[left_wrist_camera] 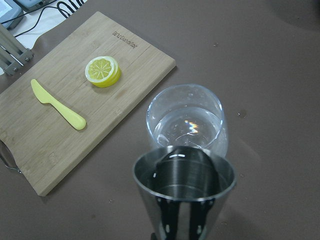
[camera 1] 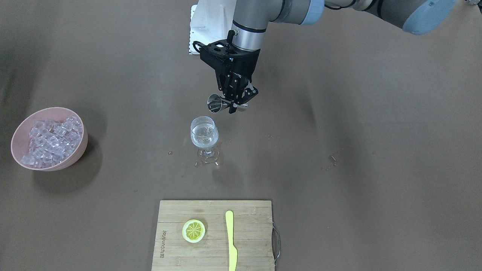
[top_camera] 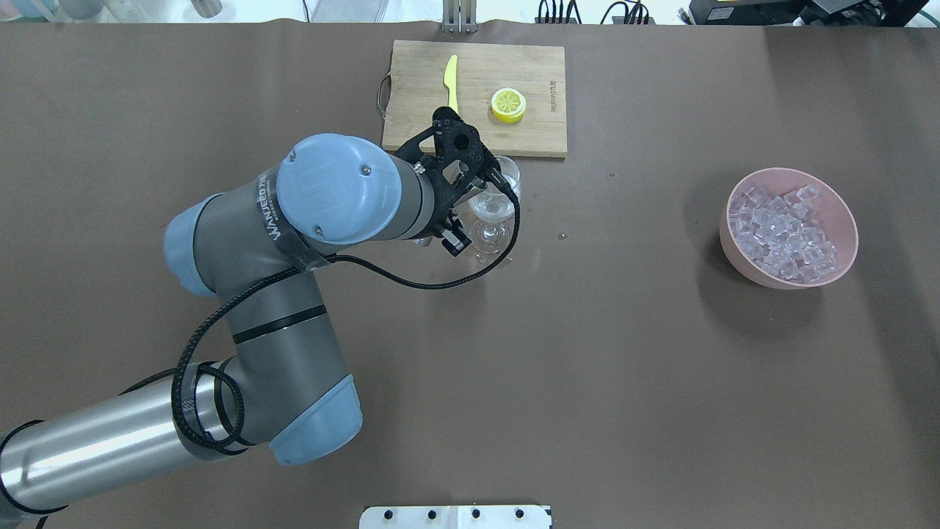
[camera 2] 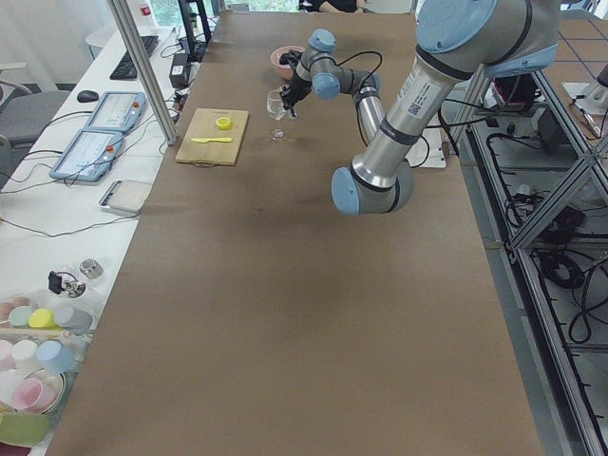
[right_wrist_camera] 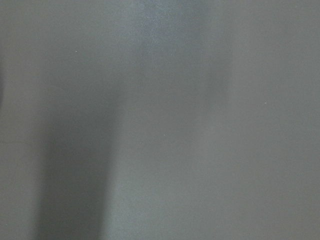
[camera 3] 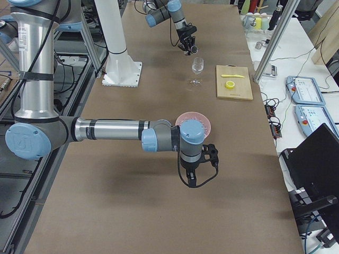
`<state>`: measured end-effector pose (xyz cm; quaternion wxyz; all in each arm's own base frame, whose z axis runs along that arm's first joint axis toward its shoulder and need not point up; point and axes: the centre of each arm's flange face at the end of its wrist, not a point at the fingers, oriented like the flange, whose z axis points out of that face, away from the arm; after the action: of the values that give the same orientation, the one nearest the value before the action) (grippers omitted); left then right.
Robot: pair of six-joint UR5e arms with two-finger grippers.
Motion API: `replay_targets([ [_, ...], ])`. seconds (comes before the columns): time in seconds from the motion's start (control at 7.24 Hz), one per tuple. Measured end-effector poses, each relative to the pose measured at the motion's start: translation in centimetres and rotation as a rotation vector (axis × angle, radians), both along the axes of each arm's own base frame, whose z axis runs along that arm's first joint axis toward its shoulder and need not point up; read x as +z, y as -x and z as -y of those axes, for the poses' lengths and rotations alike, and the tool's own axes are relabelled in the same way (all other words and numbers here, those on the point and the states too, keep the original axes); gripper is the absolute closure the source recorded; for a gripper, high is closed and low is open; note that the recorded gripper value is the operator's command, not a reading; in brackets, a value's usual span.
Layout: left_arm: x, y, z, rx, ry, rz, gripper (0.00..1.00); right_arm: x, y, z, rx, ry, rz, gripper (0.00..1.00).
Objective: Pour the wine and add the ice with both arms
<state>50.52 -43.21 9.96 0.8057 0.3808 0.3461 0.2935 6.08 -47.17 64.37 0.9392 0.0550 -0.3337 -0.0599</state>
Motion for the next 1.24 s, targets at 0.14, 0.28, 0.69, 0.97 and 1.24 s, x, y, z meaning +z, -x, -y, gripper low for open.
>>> replay_targets([
  [0.14,-0.2,-0.3,0.2,0.0,0.001,0.002,1.0,0.0,0.0,0.0,0.0,0.0,0.0,0.0],
  [0.28,-0.4,-0.7,0.4,0.001,0.003,0.004,1.0,0.0,0.0,0.0,0.0,0.0,0.0,0.0],
  [0.69,-0.5,-1.5,0.9,0.001,0.01,0.017,1.0,0.0,0.0,0.0,0.0,0.0,0.0,0.0],
  [0.97,-1.4,-1.8,1.1,0.003,0.023,0.054,1.0,0.1,0.0,0.0,0.0,0.001,0.0,0.0],
  [1.24,-1.7,-2.0,1.2,0.015,0.022,0.101,1.0,0.1,0.0,0.0,0.0,0.001,0.0,0.0],
])
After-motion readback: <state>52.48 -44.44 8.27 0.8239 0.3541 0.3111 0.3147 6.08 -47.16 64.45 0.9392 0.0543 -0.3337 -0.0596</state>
